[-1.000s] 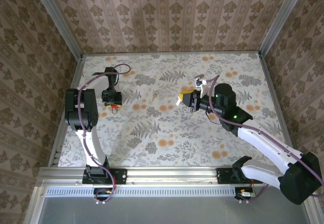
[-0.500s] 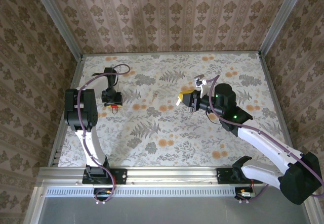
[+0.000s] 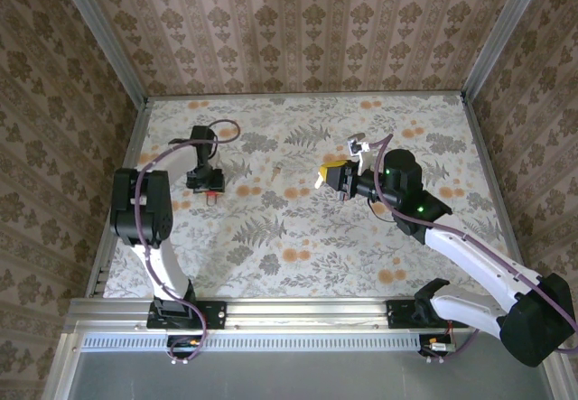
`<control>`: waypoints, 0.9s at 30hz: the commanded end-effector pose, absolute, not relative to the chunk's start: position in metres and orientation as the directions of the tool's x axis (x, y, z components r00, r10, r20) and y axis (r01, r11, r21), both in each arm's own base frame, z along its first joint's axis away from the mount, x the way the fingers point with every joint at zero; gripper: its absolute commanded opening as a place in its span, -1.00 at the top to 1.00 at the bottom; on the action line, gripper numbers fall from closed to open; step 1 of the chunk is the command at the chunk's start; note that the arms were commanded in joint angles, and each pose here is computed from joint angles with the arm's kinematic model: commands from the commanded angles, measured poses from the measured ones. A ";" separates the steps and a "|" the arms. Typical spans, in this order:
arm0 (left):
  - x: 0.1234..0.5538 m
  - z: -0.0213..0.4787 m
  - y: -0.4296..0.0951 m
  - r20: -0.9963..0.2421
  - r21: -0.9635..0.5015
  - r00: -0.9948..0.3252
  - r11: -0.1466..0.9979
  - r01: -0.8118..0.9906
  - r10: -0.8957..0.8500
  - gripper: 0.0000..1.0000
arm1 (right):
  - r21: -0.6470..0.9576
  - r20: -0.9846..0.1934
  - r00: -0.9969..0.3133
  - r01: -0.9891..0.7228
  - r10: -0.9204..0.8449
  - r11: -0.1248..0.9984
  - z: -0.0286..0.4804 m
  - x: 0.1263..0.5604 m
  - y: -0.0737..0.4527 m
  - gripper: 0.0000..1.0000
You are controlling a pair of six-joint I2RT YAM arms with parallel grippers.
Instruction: Unlock with the key
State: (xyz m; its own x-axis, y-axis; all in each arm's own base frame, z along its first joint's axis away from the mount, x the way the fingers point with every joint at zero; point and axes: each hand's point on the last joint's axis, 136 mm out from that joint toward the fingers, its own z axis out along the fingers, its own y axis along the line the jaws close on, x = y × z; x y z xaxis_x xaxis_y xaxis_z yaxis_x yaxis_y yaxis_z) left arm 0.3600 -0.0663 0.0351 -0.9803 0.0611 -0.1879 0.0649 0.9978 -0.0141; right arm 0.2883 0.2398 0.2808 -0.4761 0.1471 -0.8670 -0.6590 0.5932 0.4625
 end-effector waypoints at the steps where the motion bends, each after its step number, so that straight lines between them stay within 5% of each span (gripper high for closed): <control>1: 0.374 0.074 -0.099 -0.384 -0.071 -0.920 0.990 0.121 0.085 0.29 | 0.473 -0.861 -0.481 -0.640 0.165 0.606 0.284 0.291 0.238 0.98; 15: 0.325 0.175 -0.201 -0.871 0.037 -0.416 0.880 0.474 0.261 0.26 | 0.450 -0.861 -0.465 -0.513 0.204 0.731 0.282 0.299 0.222 0.99; 21: 0.272 0.207 -0.229 -0.952 0.161 -0.131 0.814 0.559 0.278 0.29 | 0.460 -0.857 -0.443 -0.430 0.262 0.777 0.285 0.299 0.211 0.98; 27: 0.236 0.215 -0.253 -0.958 0.181 -0.057 0.746 0.641 0.281 0.30 | 0.425 -0.878 -0.400 -0.399 0.262 0.813 0.299 0.287 0.212 0.98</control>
